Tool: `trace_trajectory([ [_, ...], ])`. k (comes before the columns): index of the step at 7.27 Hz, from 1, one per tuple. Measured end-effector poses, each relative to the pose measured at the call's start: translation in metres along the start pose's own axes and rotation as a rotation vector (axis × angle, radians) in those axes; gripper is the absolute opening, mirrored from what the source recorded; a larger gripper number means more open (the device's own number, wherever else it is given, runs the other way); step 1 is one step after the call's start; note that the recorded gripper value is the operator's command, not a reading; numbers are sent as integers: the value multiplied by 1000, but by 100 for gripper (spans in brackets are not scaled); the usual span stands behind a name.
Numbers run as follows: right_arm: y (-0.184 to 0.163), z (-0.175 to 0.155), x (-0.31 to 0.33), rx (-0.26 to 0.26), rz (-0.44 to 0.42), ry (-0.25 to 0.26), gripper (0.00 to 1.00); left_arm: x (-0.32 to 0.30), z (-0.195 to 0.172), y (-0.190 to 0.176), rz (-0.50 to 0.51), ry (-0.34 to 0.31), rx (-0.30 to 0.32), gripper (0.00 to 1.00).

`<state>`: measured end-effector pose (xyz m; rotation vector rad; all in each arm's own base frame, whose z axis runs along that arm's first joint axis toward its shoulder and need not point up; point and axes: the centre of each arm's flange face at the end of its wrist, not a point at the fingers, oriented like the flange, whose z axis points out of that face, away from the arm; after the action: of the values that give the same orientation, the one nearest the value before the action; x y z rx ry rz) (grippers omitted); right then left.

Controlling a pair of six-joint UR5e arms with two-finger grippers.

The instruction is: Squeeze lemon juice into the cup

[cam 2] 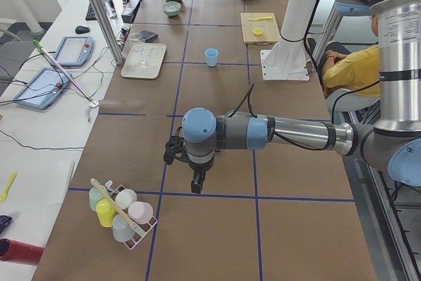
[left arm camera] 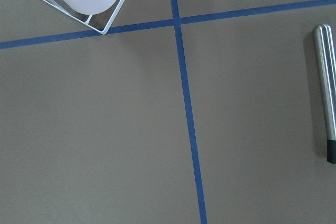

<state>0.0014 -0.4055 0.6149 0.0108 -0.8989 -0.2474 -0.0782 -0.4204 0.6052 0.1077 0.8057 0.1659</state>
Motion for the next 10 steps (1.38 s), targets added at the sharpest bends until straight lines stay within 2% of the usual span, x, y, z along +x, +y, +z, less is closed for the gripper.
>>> trace_trajectory([
  [2, -8, 11, -28, 24, -35, -36, 100, 5, -2, -3, 20, 3, 11, 100],
  [5, -11, 66, -117, 53, -27, -101, 100, 12, 1, -11, 62, 38, 43, 100],
  [6, -5, 85, -153, 58, 1, -122, 100, 13, 0, -15, 70, 42, 51, 100],
  [8, 16, 123, -250, 65, 76, -118, 100, 14, -2, -18, 93, 42, 71, 100],
  [10, 58, 150, -332, 91, 95, -97, 100, 17, -4, -22, 122, 38, 95, 100],
])
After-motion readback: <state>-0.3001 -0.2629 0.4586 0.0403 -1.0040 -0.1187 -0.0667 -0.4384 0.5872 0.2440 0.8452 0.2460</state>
